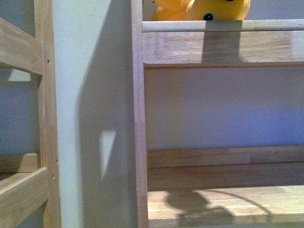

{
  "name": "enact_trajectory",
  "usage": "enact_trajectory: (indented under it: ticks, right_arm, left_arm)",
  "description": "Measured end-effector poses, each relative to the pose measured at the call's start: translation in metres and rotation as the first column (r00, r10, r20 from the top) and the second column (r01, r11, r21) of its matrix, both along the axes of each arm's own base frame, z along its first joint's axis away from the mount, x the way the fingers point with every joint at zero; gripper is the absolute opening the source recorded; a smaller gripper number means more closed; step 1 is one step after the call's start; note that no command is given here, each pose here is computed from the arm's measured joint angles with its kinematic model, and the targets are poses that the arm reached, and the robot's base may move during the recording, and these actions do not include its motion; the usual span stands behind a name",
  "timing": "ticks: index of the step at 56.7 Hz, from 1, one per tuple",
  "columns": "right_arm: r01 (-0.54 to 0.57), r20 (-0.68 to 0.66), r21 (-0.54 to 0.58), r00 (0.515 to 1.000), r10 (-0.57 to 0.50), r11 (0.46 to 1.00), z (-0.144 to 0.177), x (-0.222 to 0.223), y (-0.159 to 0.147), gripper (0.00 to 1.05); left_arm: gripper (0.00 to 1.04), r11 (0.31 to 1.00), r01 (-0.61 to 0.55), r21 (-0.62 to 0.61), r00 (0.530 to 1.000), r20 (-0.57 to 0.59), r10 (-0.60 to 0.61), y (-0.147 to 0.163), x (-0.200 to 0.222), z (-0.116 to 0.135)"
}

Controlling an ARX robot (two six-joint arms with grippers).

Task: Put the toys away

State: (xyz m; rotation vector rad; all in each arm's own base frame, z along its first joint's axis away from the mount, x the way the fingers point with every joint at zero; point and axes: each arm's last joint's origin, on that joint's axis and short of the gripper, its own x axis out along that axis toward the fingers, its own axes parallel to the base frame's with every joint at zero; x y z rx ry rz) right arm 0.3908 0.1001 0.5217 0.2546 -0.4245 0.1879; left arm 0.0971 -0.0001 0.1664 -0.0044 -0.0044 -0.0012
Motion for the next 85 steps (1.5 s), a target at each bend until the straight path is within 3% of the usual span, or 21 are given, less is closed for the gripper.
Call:
enact_trajectory:
  ticks: [9, 25, 39, 70, 85]
  right_arm:
    - [0.000, -0.005, 0.000, 1.000, 0.000, 1.000, -0.001, 0.000, 0.000, 0.16]
    - [0.021, -0.009, -0.004, 1.000, -0.022, 1.000, -0.004, 0.000, -0.003, 0.66]
    - [0.036, 0.017, 0.010, 0.999, -0.036, 0.999, -0.001, -0.002, -0.004, 0.99]
    - [0.039, 0.200, 0.071, 0.978, -0.053, 0.997, 0.033, -0.034, -0.014, 0.98]
    - [0.193, 0.189, 0.120, 0.958, -0.214, 0.974, 0.031, -0.093, -0.040, 0.98]
  left_arm:
    - [0.98, 1.000, 0.000, 0.000, 1.000, 0.000, 0.000, 0.000, 0.000, 0.000]
    - [0.98, 1.000, 0.000, 0.000, 1.000, 0.000, 0.000, 0.000, 0.000, 0.000]
    - [0.98, 1.000, 0.000, 0.000, 1.000, 0.000, 0.000, 0.000, 0.000, 0.000]
    - [0.98, 1.000, 0.000, 0.000, 1.000, 0.000, 0.000, 0.000, 0.000, 0.000]
    - [0.98, 1.000, 0.000, 0.000, 1.000, 0.000, 0.000, 0.000, 0.000, 0.000]
